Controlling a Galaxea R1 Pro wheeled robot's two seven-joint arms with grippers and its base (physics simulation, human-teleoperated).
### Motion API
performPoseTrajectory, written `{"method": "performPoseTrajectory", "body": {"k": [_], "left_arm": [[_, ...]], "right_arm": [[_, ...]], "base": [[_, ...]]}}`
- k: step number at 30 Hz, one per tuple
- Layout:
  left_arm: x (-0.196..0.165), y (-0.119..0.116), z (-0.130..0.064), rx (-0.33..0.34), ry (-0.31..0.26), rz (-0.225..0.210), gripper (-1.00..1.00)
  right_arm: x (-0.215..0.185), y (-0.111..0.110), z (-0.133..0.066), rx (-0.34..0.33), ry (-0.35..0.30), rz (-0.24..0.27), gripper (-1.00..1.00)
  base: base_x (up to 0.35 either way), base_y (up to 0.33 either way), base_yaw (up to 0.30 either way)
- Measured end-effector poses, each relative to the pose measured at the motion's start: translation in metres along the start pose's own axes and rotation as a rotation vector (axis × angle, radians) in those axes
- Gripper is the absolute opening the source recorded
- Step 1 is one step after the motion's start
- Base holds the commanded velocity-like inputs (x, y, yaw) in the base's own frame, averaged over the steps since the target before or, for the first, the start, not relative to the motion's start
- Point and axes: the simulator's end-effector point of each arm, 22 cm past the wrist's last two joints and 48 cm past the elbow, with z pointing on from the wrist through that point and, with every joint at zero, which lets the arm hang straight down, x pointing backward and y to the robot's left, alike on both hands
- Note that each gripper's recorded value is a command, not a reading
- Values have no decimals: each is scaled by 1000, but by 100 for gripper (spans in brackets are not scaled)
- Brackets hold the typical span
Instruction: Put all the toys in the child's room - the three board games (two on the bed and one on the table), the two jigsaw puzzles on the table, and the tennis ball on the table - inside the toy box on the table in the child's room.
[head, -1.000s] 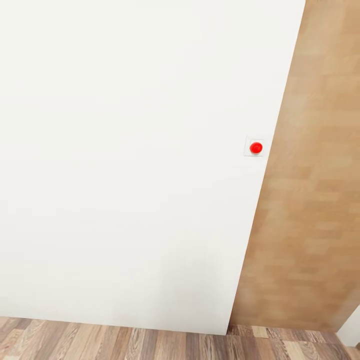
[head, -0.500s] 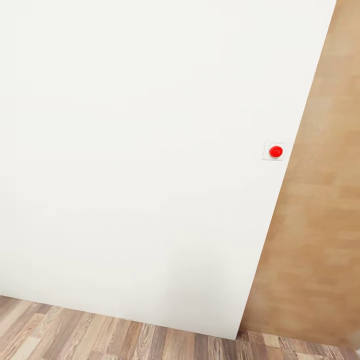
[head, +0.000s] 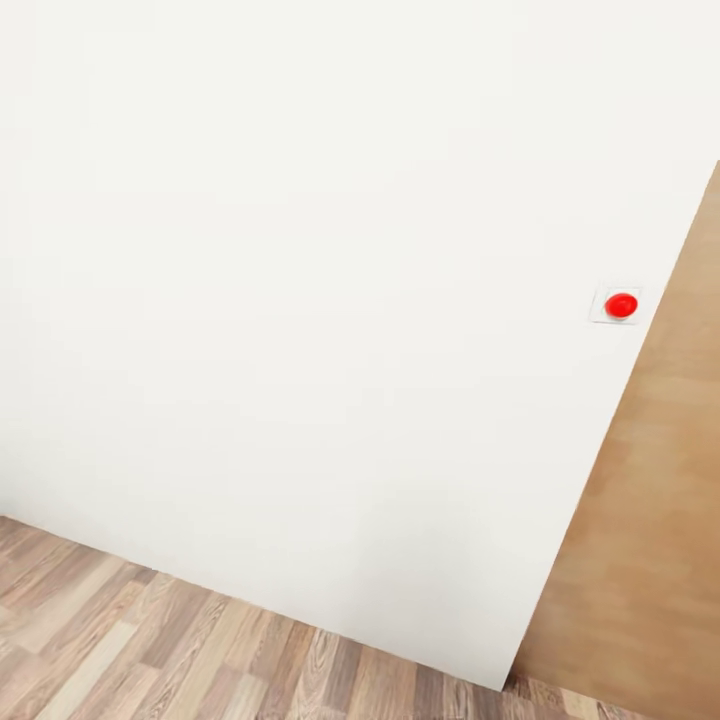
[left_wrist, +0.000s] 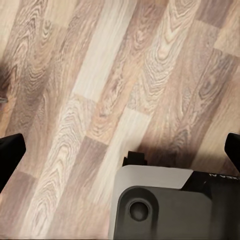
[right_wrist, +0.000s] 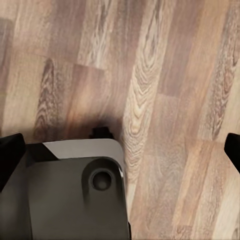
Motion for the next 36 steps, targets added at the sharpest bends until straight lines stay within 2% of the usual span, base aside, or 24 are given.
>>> {"method": "performPoseTrajectory", "body": {"k": [33, 36], "left_arm": [[12, -1, 3, 1, 28, 7, 100], [15, -11, 3, 13, 33, 7, 100]], "right_arm": [[8, 1, 3, -1, 8, -3, 100], [10, 2, 3, -1, 12, -4, 100]], "base": [[-39, -12, 271], [-78, 0, 268]]}}
